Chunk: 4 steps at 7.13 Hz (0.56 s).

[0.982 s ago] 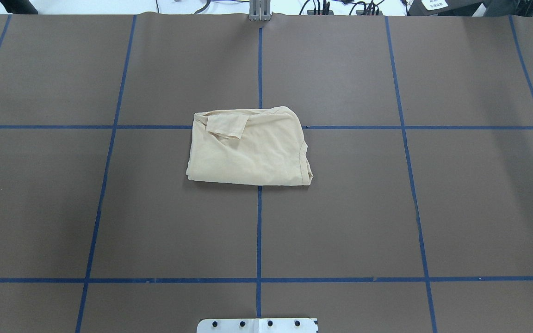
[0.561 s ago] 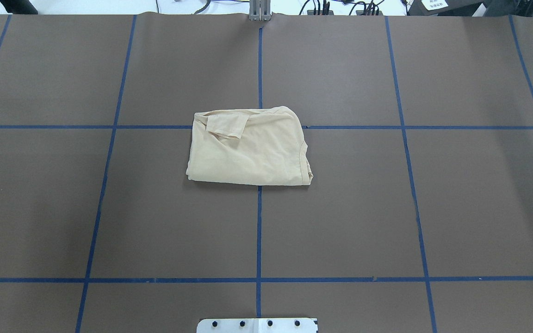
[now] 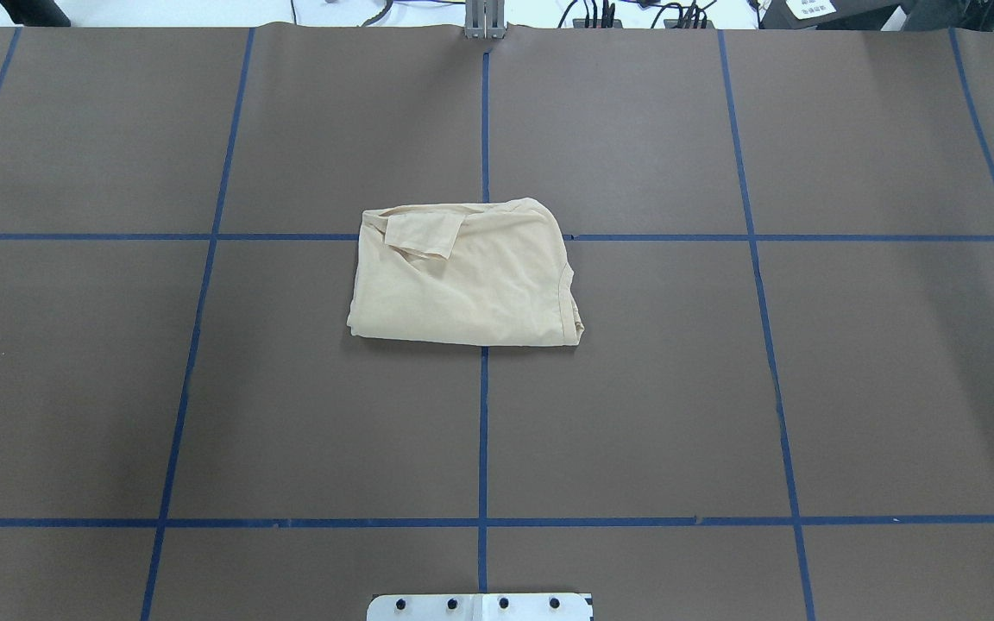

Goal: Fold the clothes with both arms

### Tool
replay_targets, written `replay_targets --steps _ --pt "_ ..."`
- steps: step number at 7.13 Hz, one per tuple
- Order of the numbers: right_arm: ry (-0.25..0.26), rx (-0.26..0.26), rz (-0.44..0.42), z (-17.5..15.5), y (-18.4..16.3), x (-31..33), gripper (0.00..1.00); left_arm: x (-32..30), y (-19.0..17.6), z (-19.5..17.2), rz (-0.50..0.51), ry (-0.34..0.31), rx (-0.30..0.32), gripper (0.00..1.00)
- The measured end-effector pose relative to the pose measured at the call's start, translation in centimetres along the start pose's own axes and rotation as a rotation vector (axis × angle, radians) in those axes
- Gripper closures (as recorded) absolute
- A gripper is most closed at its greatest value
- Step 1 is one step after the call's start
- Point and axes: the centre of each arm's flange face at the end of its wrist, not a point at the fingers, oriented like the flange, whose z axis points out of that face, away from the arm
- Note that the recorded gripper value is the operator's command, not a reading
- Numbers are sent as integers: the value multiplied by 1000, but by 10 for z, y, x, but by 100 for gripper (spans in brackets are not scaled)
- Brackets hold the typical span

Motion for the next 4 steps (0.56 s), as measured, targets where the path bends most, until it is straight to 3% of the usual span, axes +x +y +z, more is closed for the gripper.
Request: replay_targets --steps 2,4 --pt "85 -9 12 9 -2 -3 0 -15 7 13 -46 -37 -27 0" --pt "100 -27 5 19 0 -6 0 -34 12 29 -57 -67 -45 0"
